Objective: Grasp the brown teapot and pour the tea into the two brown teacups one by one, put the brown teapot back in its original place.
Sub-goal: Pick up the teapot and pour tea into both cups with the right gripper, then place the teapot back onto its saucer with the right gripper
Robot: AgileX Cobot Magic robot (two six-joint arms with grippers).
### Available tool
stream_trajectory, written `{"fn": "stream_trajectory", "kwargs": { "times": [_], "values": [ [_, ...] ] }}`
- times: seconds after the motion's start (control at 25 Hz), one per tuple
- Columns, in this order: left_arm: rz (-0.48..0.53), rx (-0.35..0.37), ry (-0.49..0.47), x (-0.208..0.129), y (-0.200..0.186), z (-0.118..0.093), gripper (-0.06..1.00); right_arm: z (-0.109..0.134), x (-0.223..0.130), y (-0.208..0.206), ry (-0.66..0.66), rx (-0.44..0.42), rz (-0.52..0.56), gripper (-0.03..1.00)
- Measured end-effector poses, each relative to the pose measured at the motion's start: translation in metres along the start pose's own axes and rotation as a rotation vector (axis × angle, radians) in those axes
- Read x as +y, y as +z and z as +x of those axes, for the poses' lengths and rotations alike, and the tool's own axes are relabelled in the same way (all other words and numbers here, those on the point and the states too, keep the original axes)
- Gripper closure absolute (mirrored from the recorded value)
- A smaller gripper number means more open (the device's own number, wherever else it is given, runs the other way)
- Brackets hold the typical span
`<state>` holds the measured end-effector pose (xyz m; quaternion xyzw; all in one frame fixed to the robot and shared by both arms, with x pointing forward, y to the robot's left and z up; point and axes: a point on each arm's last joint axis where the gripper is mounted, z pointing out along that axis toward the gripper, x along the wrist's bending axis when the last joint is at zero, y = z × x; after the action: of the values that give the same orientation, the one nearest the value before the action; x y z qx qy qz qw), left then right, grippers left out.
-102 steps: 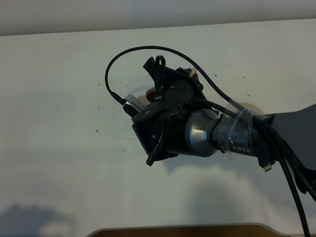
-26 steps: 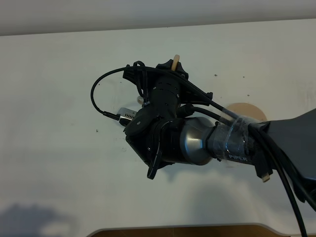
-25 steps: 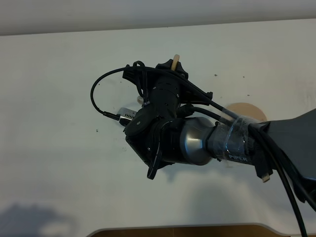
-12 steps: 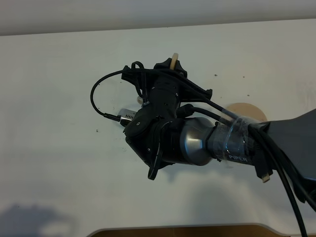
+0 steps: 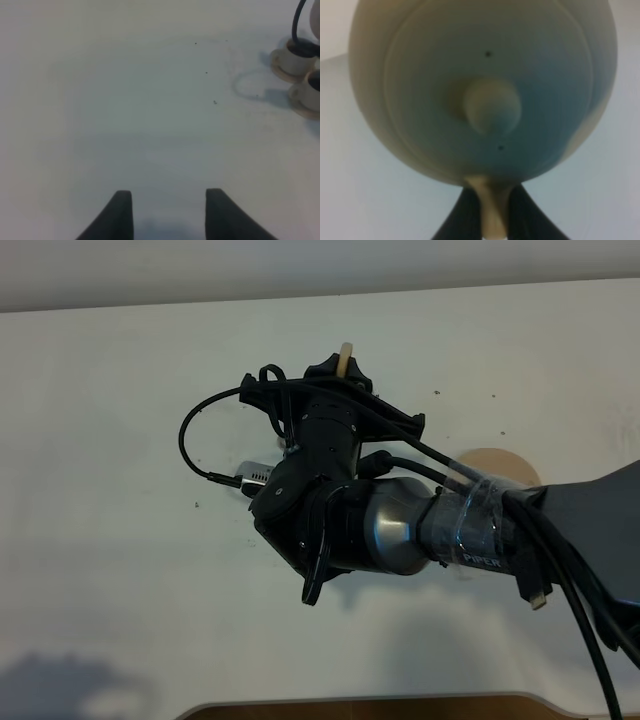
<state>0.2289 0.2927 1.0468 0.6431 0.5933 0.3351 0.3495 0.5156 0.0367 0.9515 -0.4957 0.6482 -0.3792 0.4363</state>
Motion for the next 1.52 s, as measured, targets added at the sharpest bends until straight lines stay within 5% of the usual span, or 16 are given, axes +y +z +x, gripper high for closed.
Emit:
{"fn": "stream_trajectory", "kwargs": {
  "times": [0.48,0.92,1.28,1.52],
  "values": [
    [0.001,0.000,0.000,0.000,0.000,0.000,0.58,-0.001,0.001,0.000,-0.019,-0.007,-0.014,0.87],
    [0.000,0.000,0.000,0.000,0.000,0.000,0.58,0.009,0.010,-0.001,0.173,0.107,-0.102,0.87],
    [0.000,0.000,0.000,0.000,0.000,0.000,0.58,0.011,-0.016,0.000,0.512,0.386,-0.131,0.87],
    [0.001,0.000,0.000,0.000,0.000,0.000,0.58,0.024,-0.033,0.005,0.762,0.587,-0.300,0.87]
  ]
}}
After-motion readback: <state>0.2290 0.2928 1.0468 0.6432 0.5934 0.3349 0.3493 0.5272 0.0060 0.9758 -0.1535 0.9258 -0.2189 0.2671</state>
